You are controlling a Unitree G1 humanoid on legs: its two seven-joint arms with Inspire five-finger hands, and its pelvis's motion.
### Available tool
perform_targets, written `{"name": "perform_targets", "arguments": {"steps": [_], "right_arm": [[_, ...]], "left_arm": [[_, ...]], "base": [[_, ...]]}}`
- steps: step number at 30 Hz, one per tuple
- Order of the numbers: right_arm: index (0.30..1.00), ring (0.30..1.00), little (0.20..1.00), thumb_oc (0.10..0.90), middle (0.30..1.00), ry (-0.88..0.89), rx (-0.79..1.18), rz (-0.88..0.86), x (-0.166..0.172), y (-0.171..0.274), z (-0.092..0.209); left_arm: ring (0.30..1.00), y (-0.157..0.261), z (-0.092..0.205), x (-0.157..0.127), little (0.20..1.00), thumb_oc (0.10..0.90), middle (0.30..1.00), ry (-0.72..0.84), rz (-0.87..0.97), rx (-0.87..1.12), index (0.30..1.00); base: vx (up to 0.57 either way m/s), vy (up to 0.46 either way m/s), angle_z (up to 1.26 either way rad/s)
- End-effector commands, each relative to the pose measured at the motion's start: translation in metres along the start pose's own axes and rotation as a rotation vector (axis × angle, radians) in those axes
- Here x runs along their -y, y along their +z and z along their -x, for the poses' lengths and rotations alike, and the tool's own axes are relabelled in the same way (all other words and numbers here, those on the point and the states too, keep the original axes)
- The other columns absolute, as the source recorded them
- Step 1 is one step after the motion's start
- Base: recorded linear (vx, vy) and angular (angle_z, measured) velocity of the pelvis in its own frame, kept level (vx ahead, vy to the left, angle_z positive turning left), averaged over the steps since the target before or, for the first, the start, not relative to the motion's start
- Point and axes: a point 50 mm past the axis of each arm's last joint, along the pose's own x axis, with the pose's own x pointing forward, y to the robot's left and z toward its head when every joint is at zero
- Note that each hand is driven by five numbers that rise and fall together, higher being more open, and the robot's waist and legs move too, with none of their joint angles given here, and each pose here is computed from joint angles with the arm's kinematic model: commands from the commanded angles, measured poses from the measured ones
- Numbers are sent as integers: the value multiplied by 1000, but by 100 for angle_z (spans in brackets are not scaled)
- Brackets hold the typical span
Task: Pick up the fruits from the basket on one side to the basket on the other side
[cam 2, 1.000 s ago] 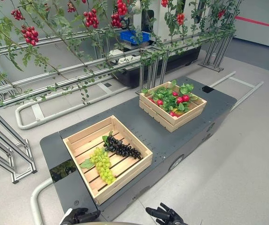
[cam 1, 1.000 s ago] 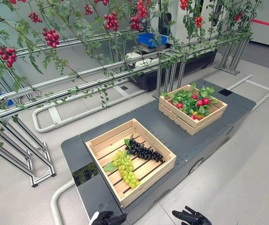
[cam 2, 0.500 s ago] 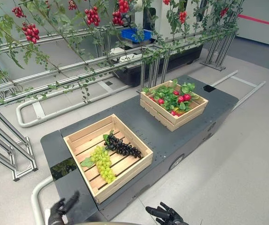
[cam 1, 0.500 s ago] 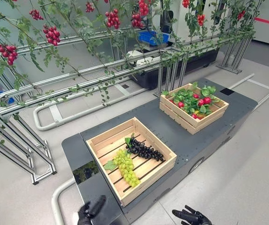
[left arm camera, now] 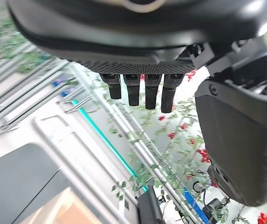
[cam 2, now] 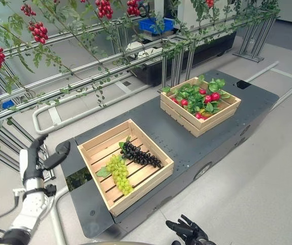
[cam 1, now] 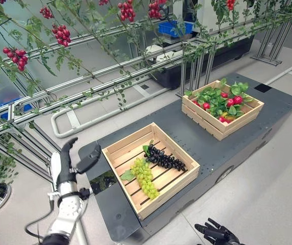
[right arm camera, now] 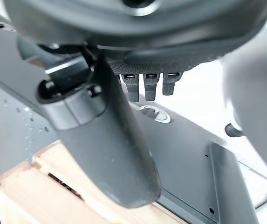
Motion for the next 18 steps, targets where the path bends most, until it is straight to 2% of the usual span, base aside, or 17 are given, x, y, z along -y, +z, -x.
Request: {"name": "perform_targets", "arguments": {"steps": [1,5,7,12,13,17,18], "right_arm": [[900,900,900,800,900,167,212,14,-30,59,-11],[900,900,900,800,900,183,266,33,-35,85,-12],[900,900,900,800,900,201,303,69,-41,101,-12],[900,900,900,800,900,236,345,155,-46,131,-10],[900,900,900,800,900,236,348,159,-45,132,-9],[900,900,900,800,900,225,359,220,-35,154,-3],[900,900,900,800,900,225,361,223,-35,156,-3]], "left_arm": [[900,70,-47,-24,900,800,900,78,-54,319,900],[900,100,-67,-32,900,800,900,105,-193,442,900],[900,121,-81,-40,900,800,900,163,-344,533,900],[900,166,-98,-50,900,800,900,179,-819,807,900],[900,168,-99,-50,900,800,900,180,-822,813,900],[900,193,-108,-58,900,800,900,162,-1072,891,900],[900,195,-109,-59,900,800,900,170,-1082,897,900]], "base": [[-96,121,13],[-197,122,4],[-219,134,-6],[-162,114,-1],[-98,142,-3],[-68,155,-11],[-47,132,-16]]}}
